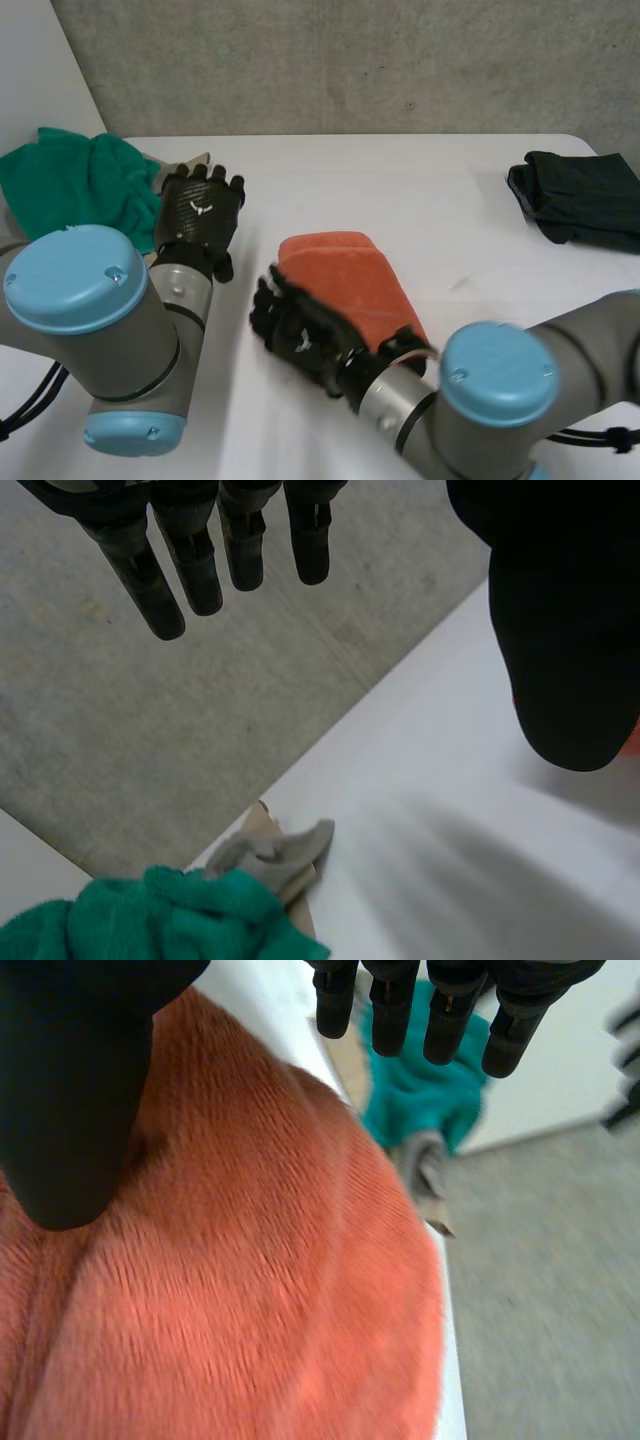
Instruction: Fold the laundry.
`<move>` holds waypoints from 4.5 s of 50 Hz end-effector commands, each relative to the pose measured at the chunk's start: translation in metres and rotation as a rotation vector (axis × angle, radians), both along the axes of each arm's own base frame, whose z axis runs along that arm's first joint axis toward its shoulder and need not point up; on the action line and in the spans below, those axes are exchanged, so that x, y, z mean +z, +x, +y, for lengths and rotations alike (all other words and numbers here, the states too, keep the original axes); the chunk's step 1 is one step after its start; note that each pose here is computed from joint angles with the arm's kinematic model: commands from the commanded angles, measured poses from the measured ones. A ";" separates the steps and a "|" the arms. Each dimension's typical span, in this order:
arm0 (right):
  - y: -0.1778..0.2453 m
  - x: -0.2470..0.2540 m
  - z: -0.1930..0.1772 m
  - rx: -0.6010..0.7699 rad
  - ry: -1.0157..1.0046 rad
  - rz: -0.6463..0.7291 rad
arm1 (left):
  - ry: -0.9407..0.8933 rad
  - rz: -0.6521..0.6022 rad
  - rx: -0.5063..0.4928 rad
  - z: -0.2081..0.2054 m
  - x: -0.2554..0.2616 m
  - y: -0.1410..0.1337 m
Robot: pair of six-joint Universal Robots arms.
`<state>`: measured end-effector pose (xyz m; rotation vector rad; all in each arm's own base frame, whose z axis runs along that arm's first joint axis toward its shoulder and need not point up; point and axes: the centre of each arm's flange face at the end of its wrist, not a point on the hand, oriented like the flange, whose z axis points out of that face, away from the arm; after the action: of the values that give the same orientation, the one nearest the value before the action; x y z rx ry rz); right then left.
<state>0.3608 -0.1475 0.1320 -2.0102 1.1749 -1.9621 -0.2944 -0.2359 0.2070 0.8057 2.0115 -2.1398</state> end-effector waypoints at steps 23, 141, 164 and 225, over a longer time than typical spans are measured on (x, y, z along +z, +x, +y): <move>-0.077 0.027 -0.140 -0.611 0.849 -0.311 | 0.264 -0.011 -0.172 0.043 -0.062 -0.070; -0.189 0.117 -0.341 -0.602 -0.170 -0.874 | 0.153 0.145 -0.611 0.006 0.076 -0.062; -0.349 -0.061 -0.403 -0.743 0.066 -0.675 | 0.194 0.131 -0.577 0.005 0.061 -0.060; -0.137 0.033 -0.160 -0.588 0.131 -0.331 | -0.047 -0.354 0.175 -0.275 -0.089 0.179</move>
<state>0.2279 -0.3124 0.1873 -1.1997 1.8176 -2.3081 -0.1299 -0.4907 0.1560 0.8838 1.7371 -1.8026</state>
